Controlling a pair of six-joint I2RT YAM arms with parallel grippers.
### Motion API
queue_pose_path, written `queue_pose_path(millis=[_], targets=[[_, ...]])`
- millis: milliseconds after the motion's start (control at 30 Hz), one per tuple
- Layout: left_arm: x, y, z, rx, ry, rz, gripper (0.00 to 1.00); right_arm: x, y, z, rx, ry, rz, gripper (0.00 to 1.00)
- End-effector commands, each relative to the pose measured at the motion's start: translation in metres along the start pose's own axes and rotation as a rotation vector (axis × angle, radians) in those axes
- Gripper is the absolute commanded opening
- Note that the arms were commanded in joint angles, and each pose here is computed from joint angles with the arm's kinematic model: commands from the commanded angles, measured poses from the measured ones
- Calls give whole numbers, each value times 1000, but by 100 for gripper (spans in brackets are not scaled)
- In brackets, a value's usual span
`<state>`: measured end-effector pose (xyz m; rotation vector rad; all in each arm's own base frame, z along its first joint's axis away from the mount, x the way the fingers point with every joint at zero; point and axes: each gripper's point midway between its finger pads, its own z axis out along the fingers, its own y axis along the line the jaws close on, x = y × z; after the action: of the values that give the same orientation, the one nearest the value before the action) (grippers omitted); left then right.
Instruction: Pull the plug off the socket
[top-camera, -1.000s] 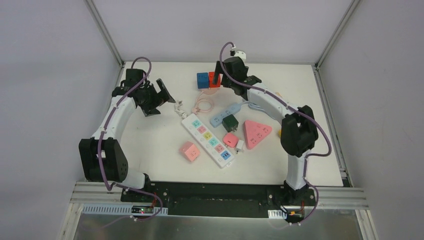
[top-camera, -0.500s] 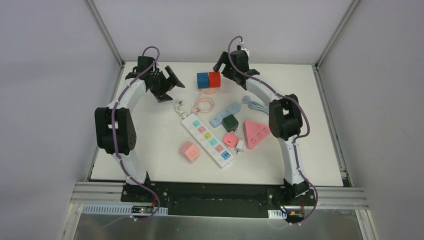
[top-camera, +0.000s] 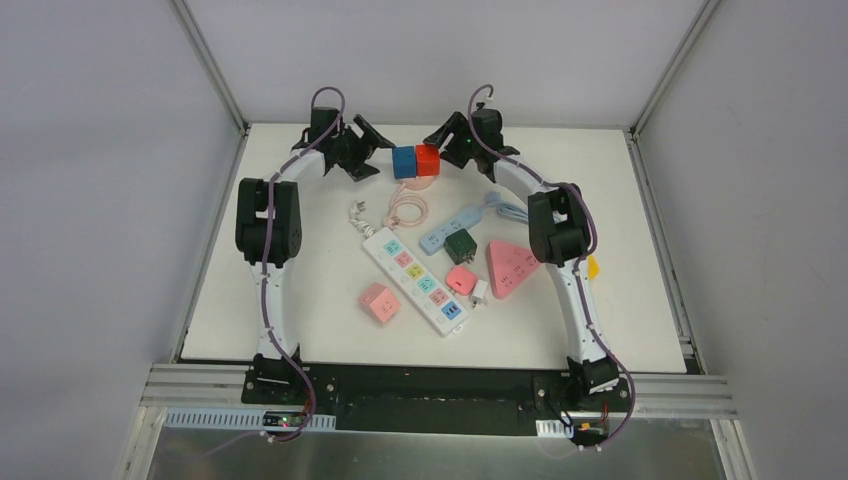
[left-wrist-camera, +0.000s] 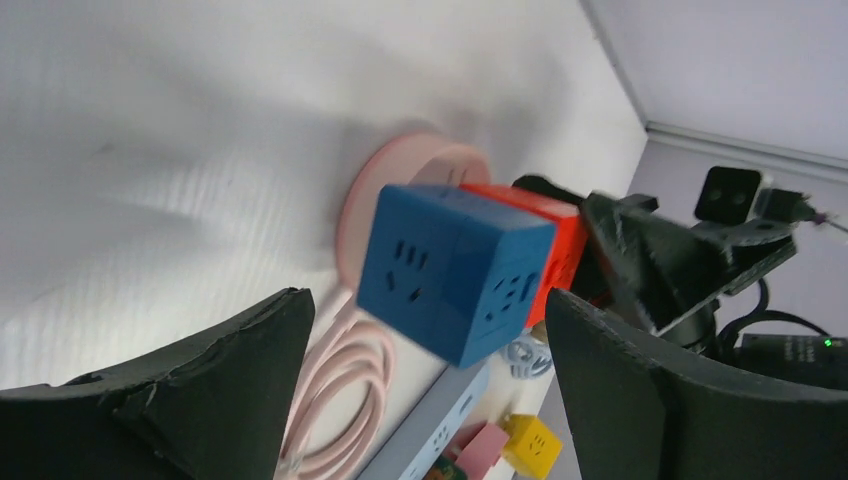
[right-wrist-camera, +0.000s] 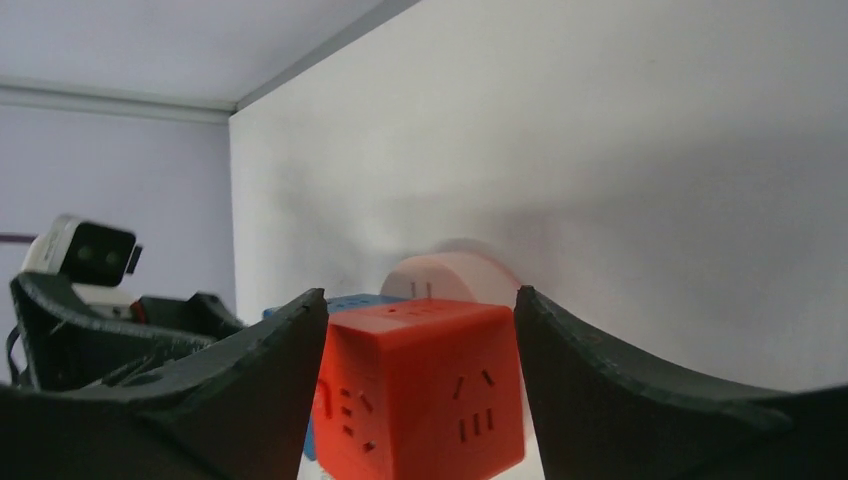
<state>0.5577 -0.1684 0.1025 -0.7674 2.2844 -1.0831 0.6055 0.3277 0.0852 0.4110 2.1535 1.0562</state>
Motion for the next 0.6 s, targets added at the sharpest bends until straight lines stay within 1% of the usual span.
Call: queue_pose_path(millis=[0, 100, 233, 300, 367, 467, 533, 567], targets=[[-22, -52, 7, 162, -51, 38, 89, 4, 51, -15, -181, 50, -14, 68], [-18, -59, 14, 202, -24, 52, 88, 13, 41, -25, -149, 59, 35, 61], [11, -67, 16, 236, 86, 102, 80, 18, 45, -48, -152, 45, 105, 52], [26, -64, 15, 242, 119, 113, 76, 22, 48, -59, -168, 33, 108, 50], [40, -61, 17, 248, 151, 117, 70, 24, 51, -69, -176, 14, 93, 49], [58, -63, 19, 266, 206, 124, 62, 31, 56, -80, -188, 21, 43, 47], [67, -66, 19, 276, 232, 135, 60, 40, 60, -88, -189, 21, -40, 47], [69, -67, 17, 278, 237, 139, 60, 42, 61, -93, -176, -2, -98, 47]])
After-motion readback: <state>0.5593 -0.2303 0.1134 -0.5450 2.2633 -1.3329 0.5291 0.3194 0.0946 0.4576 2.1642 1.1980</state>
